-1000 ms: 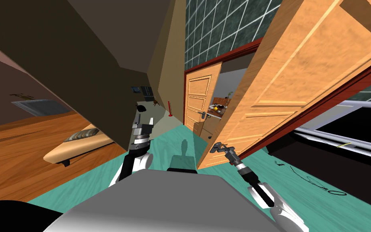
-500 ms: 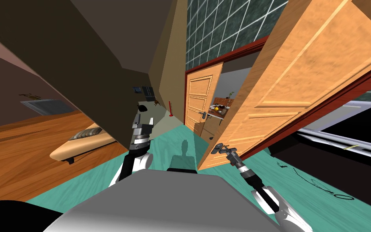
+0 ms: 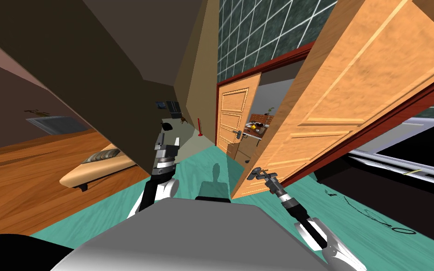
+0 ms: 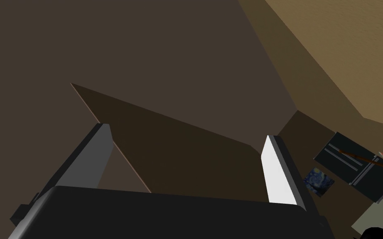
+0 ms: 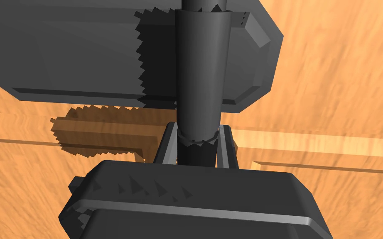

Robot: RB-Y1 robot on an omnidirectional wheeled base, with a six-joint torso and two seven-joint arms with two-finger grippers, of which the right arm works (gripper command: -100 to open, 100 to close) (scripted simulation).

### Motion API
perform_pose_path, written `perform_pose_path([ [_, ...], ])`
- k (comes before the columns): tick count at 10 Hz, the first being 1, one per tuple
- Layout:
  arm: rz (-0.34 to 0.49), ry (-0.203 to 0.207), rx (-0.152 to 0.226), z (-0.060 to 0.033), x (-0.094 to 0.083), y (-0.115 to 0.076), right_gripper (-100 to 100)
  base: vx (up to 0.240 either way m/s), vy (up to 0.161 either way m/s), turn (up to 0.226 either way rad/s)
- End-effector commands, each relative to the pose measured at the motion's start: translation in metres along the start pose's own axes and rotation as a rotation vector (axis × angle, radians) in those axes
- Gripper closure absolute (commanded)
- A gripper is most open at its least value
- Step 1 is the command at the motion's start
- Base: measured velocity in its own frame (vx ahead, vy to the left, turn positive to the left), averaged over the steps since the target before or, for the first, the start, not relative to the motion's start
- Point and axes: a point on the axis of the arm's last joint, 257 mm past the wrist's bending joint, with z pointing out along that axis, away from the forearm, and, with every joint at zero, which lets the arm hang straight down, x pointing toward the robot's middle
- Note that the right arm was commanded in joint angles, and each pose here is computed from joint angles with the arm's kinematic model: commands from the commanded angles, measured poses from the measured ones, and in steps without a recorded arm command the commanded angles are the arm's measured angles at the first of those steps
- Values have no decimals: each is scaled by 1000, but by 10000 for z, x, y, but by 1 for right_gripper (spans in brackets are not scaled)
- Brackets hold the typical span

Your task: Pull the door open

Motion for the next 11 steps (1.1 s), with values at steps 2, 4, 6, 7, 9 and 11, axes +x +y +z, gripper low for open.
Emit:
perform_pose_path([
  [2, 7, 15, 0, 6, 82, -33, 100, 7, -8, -25],
  [4, 2, 25, 0, -107, 59, -21, 100, -6, 6, 19],
  [6, 2, 35, 0, -156, 78, -27, 100, 0, 0, 0],
  [7, 2, 35, 0, -156, 78, -27, 100, 8, -9, -26],
  [9, 2, 35, 0, -156, 78, -27, 100, 0, 0, 0],
  [11, 2, 35, 0, -156, 78, -27, 100, 0, 0, 0],
])
